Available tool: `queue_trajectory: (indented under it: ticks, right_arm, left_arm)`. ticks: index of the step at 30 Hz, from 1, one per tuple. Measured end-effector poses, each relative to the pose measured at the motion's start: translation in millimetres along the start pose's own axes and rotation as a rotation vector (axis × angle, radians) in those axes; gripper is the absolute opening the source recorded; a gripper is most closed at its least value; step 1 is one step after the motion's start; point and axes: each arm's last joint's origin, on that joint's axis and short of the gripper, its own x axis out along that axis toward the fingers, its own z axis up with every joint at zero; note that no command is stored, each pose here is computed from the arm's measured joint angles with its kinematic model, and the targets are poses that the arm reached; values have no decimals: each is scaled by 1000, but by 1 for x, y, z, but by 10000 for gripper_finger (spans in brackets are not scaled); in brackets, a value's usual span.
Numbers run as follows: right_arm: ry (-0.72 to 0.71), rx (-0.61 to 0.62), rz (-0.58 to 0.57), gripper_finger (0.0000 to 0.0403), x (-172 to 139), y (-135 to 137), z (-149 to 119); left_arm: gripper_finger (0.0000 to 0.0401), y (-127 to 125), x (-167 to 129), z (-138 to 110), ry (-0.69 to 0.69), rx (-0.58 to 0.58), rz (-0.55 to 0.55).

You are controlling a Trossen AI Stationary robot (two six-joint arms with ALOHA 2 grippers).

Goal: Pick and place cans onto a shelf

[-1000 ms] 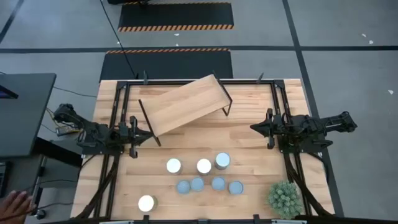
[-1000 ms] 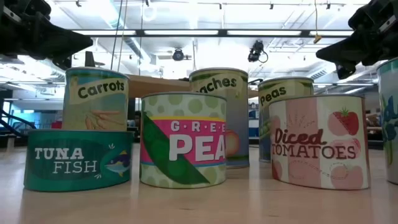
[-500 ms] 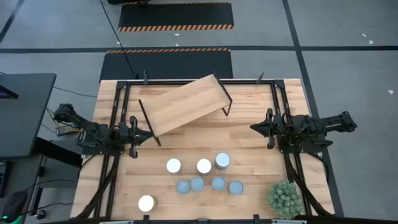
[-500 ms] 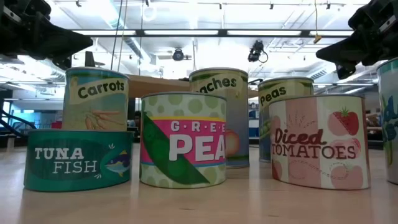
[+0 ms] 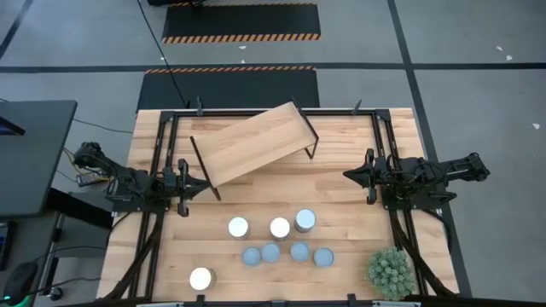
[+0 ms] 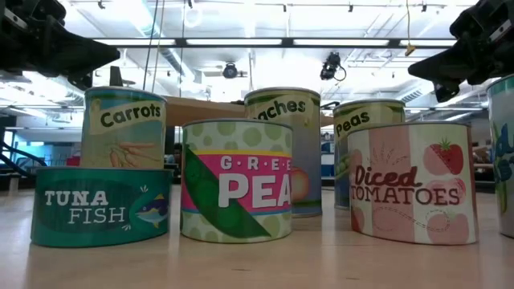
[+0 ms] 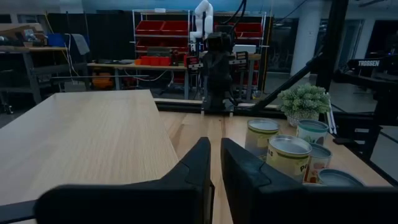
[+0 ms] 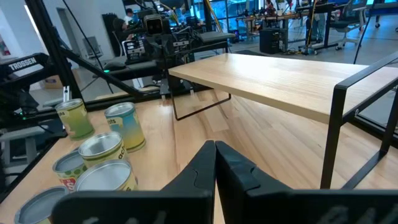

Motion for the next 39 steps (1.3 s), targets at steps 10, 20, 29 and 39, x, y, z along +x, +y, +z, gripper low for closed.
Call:
queue_trajectory:
  ticks: [10, 20, 29, 39]
  right_arm:
    - [0, 0, 0, 16, 0, 0, 0]
    - [0, 0, 0, 16, 0, 0, 0]
    - [-24, 8, -6, 16, 0, 0, 2]
    - [-430, 383, -9, 16, -9, 0, 41]
  left_arm:
    - [43, 0, 0, 2, -16, -77, -1]
    - [43, 0, 0, 2, -17, -158, -1]
    - [43, 2, -2, 23, -204, -689, -23]
    - [43, 8, -8, 40, -378, -881, -9]
